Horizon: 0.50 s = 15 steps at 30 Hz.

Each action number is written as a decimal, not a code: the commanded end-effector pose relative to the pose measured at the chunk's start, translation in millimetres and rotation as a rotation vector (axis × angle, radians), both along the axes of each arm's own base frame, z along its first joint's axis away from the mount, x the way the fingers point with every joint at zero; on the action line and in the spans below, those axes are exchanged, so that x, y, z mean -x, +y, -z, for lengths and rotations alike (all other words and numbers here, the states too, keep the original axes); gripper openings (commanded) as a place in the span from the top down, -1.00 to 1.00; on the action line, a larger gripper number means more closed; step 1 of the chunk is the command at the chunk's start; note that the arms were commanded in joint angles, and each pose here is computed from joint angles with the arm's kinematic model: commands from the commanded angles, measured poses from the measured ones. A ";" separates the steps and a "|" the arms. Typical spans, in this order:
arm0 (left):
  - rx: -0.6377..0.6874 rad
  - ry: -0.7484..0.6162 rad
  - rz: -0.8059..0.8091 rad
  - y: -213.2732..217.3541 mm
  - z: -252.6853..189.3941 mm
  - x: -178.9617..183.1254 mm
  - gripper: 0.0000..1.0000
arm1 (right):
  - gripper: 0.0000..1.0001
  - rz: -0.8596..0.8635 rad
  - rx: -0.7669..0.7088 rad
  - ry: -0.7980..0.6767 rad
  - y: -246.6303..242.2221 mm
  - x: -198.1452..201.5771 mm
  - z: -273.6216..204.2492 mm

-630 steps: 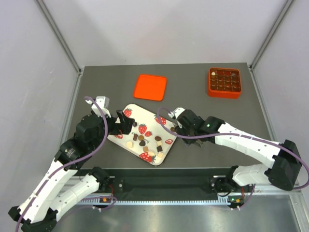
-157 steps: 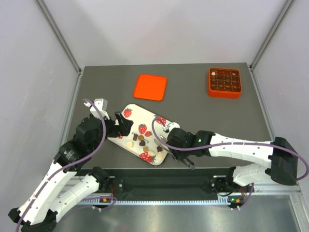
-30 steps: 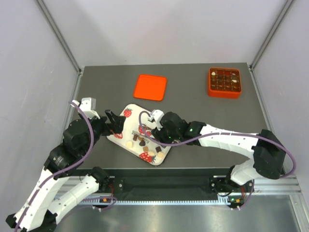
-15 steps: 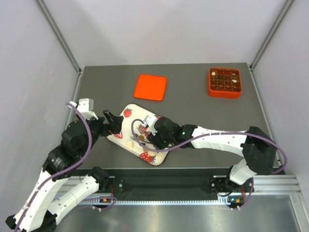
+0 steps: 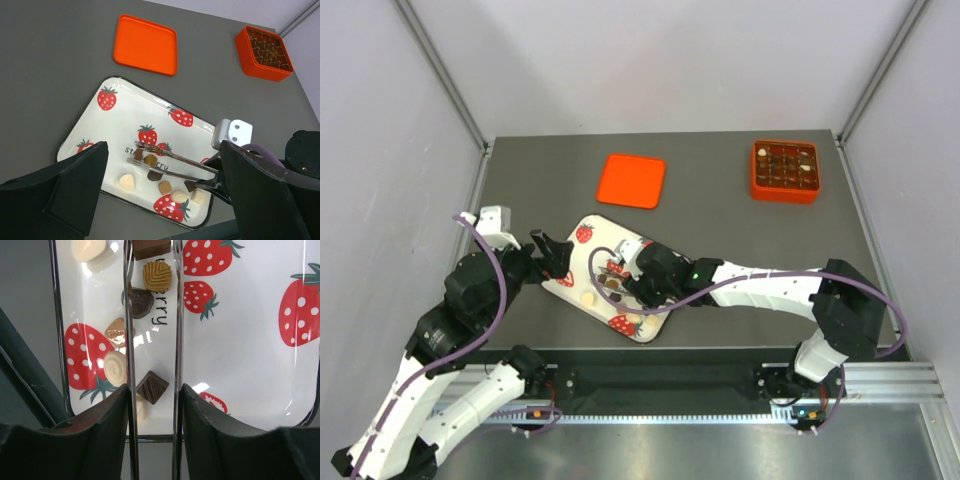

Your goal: Pack the chocolate

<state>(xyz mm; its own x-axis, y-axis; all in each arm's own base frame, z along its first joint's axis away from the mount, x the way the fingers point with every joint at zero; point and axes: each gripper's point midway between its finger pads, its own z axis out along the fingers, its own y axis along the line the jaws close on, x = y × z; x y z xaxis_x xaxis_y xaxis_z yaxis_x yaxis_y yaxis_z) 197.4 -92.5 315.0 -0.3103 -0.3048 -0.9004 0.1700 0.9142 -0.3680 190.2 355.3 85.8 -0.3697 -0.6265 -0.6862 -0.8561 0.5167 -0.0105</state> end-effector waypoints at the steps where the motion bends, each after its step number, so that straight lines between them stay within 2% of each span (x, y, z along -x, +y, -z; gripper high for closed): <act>1: 0.018 -0.024 -0.015 1.9 -8.7 -1.7 -0.96 | 0.15 -0.015 -0.092 -0.040 21.3 -2.5 -23.2; 15: 0.017 -0.026 -0.023 4.1 -8.9 -0.8 -0.96 | 0.26 0.050 -0.234 -0.049 28.1 -21.1 -71.1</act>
